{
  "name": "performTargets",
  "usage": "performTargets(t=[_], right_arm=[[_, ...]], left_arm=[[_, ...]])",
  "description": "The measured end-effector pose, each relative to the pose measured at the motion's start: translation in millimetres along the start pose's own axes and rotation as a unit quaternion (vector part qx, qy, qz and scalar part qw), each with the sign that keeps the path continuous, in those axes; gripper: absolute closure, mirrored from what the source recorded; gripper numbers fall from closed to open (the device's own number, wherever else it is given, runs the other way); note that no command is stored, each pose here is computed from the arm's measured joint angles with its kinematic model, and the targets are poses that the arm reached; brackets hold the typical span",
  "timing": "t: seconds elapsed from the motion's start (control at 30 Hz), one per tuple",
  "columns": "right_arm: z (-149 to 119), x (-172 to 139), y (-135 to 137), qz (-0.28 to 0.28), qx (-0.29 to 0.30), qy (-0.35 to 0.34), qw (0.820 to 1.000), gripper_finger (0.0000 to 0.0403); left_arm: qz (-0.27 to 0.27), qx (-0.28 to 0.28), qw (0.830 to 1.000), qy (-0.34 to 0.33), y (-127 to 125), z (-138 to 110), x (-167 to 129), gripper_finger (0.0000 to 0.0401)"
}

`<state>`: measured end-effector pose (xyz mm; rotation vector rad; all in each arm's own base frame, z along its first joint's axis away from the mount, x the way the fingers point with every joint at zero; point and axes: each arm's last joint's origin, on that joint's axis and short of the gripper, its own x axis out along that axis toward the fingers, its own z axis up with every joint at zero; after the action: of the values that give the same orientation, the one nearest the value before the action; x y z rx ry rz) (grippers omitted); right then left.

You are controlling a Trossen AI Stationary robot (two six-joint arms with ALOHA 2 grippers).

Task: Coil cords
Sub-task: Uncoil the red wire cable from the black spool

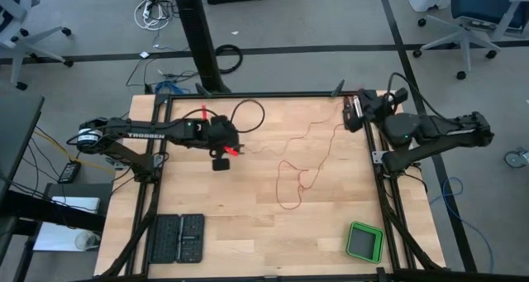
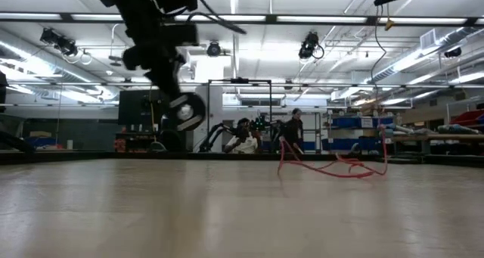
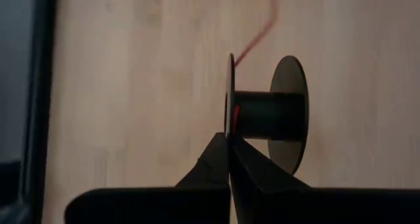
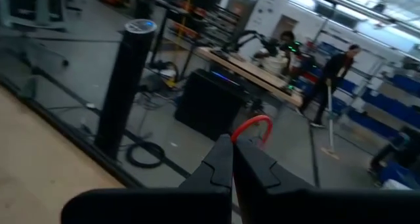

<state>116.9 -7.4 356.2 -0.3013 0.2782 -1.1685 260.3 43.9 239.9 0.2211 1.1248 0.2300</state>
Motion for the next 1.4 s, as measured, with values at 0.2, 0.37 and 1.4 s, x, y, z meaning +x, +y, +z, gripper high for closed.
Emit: performTargets(t=[0.2,0.37,1.4], right_arm=[[0.1,3.2,4.3,0.026,-0.002,0.002,1.000,0.0401],[-0.2,3.1,18.1,0.161,-0.004,-0.002,0.987,0.0401],[-32.5,8.9,146.2,0.588,-0.092,0.157,0.788,0.0378]], left_arm=[[-0.013,0.012,0.999,0.048,-5.7,-9.2,-1.4,0.0401],[-0.004,0.012,1.000,0.001,-5.2,0.3,-1.2,0.0401],[0.156,-0.093,0.857,-0.482,25.0,81.8,-52.5,0.0401]])
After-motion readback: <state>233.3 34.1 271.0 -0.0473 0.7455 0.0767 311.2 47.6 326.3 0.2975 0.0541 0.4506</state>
